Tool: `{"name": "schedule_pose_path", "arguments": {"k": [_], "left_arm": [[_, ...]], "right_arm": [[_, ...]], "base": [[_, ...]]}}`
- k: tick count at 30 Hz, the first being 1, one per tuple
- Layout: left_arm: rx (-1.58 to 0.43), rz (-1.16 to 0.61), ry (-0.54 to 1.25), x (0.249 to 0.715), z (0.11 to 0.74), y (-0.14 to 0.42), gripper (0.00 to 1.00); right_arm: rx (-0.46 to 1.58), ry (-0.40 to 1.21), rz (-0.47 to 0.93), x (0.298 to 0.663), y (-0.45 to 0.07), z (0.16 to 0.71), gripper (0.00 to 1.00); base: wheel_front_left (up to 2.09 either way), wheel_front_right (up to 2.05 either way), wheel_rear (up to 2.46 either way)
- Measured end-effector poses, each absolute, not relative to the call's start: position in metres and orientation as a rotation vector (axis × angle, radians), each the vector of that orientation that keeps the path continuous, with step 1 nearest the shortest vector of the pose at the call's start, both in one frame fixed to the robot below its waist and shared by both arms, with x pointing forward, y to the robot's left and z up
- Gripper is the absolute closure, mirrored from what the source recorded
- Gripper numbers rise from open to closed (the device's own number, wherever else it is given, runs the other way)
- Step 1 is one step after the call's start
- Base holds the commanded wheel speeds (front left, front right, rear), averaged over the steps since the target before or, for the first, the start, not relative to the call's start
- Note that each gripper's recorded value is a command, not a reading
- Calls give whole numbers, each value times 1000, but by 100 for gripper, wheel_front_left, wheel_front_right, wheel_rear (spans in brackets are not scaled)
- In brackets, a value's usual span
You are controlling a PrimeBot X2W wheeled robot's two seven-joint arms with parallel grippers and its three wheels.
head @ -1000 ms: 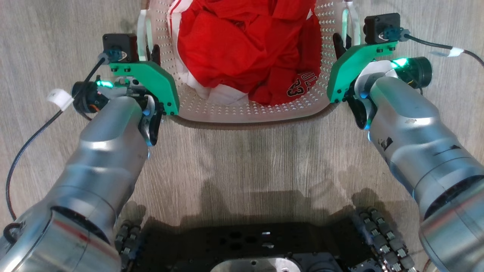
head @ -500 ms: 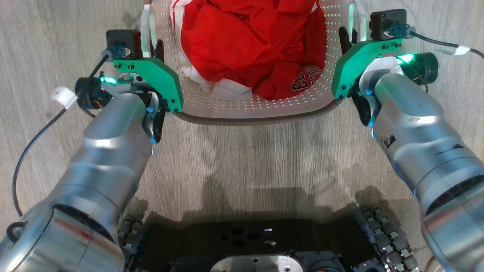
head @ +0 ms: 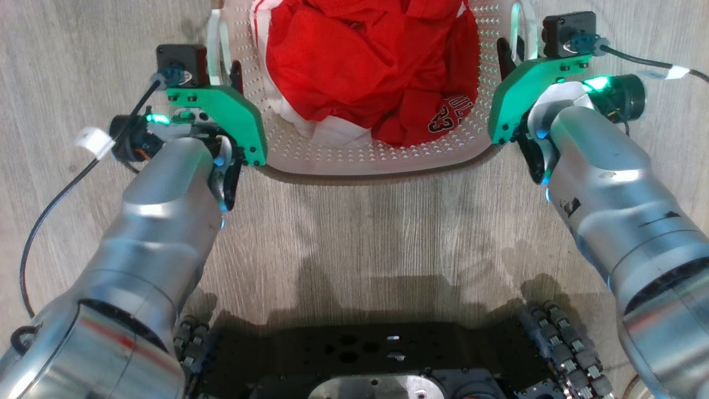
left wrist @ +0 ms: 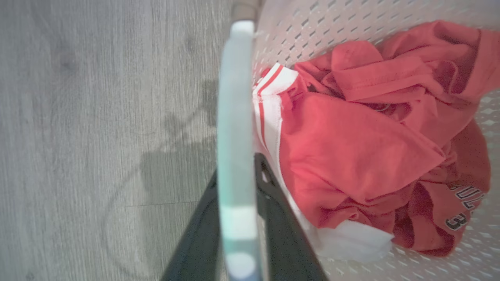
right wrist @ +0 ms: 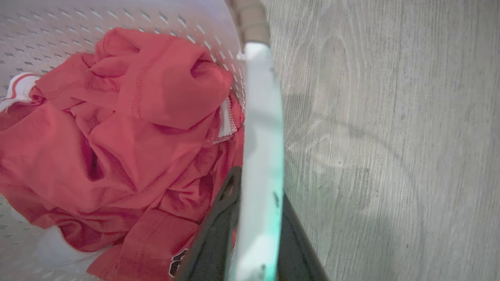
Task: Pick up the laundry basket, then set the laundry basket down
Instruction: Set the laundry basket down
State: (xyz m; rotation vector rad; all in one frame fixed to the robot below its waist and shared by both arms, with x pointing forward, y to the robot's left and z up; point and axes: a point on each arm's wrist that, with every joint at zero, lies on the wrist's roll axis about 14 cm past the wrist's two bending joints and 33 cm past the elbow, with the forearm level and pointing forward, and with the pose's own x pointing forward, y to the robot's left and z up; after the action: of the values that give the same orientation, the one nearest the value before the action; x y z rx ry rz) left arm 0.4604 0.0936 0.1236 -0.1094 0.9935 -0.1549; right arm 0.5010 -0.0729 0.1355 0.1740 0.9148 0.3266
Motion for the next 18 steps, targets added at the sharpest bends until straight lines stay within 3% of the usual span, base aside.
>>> {"name": "schedule_pose_path", "arguments": {"k": [1,2,3,4,18], "left_arm": [[-107,-152,995,460,124,95,35],[-102,-146,998,459,123,97,5],[-98,-140,1000,459,124,100,0],[-96,-135,1000,459,124,102,0],[-134,-99,880,494,158,103,0]], "right_arm": [[171,915,324,501,-75,136,50],[168,914,321,502,-77,136,35],[166,912,317,502,-79,137,16],[162,910,314,503,-81,137,0],[151,836,305,522,-86,169,0]], "base": [[0,0,0],[0,0,0],[0,0,0],[0,0,0],[0,0,0]]}}
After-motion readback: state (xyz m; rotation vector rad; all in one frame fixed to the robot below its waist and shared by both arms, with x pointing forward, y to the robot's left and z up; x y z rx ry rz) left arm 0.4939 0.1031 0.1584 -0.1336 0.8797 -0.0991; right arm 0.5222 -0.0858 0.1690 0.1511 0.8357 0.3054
